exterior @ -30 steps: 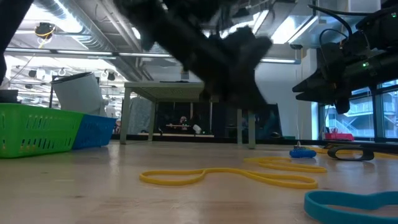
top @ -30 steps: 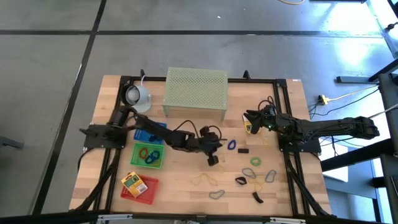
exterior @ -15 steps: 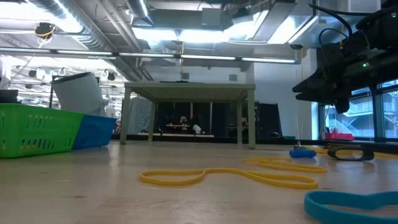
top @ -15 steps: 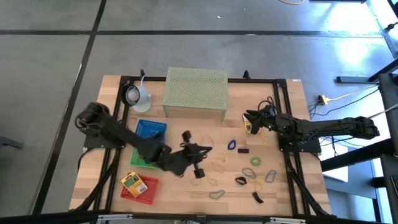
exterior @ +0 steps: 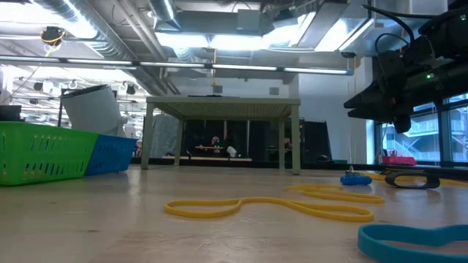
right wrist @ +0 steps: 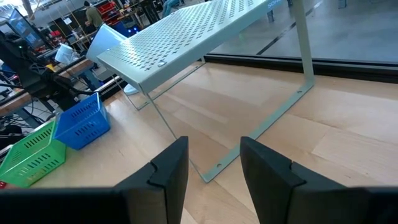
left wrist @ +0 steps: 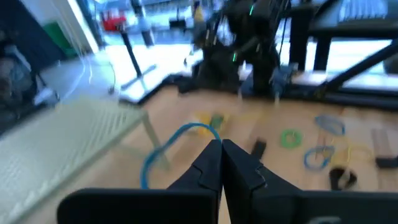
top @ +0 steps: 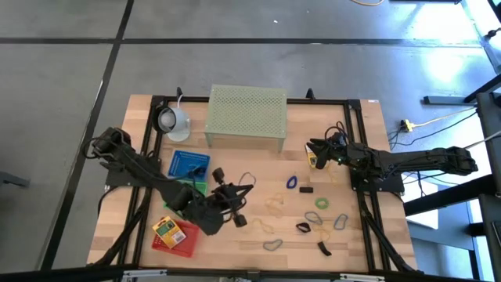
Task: Pick & Place Office Desk Supplies
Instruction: Put the blue rubber band into the blue bin
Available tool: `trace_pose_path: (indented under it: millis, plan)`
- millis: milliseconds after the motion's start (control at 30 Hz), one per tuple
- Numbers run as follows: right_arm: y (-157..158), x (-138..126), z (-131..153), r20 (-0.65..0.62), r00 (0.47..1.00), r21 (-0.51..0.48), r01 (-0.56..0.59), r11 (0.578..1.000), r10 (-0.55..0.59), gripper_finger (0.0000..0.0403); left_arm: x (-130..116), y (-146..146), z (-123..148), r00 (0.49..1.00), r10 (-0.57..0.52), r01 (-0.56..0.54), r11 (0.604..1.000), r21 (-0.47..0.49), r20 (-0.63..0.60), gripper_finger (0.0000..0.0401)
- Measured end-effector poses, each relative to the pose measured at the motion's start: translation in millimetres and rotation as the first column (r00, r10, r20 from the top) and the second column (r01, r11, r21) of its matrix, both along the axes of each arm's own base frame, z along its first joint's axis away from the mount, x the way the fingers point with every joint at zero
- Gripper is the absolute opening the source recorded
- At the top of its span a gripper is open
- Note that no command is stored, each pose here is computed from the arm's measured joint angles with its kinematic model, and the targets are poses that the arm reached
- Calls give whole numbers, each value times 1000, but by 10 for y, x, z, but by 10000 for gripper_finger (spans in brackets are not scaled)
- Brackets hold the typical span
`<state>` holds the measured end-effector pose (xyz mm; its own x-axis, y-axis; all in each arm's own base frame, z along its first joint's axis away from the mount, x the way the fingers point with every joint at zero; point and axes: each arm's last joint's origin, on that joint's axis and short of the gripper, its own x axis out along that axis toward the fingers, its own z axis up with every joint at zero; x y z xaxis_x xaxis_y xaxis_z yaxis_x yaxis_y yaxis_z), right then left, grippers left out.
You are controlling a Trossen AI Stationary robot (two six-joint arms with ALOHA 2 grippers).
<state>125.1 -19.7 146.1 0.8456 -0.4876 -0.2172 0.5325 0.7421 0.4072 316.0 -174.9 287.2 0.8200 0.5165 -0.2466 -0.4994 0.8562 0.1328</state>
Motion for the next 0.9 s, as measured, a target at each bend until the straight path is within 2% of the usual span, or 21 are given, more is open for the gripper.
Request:
trace_pose_path:
  millis: [167, 433, 600, 767, 900]
  plan:
    - [0, 0, 0, 1, 1000, 2, 1, 1000, -1, 146, -98, 142, -201, 989, 17, -44, 981, -191, -144, 2]
    - [1, -4, -17, -18, 1000, 3, 0, 1000, 0, 146, -462, 397, -228, 915, 118, -256, 908, -331, -385, 3]
    - [-2, -17, -54, -59, 998, 2, 10, 1000, -10, 146, -783, 514, -172, 833, 248, -417, 869, -267, -494, 3]
    - [-12, -23, -53, -61, 997, -11, 50, 999, -50, 146, -1004, 685, -202, 685, 416, -607, 780, -152, -598, 3]
    - [-12, -23, -53, -61, 997, -11, 51, 999, -51, 146, -1076, 809, -411, 602, 451, -680, 722, -126, -659, 2]
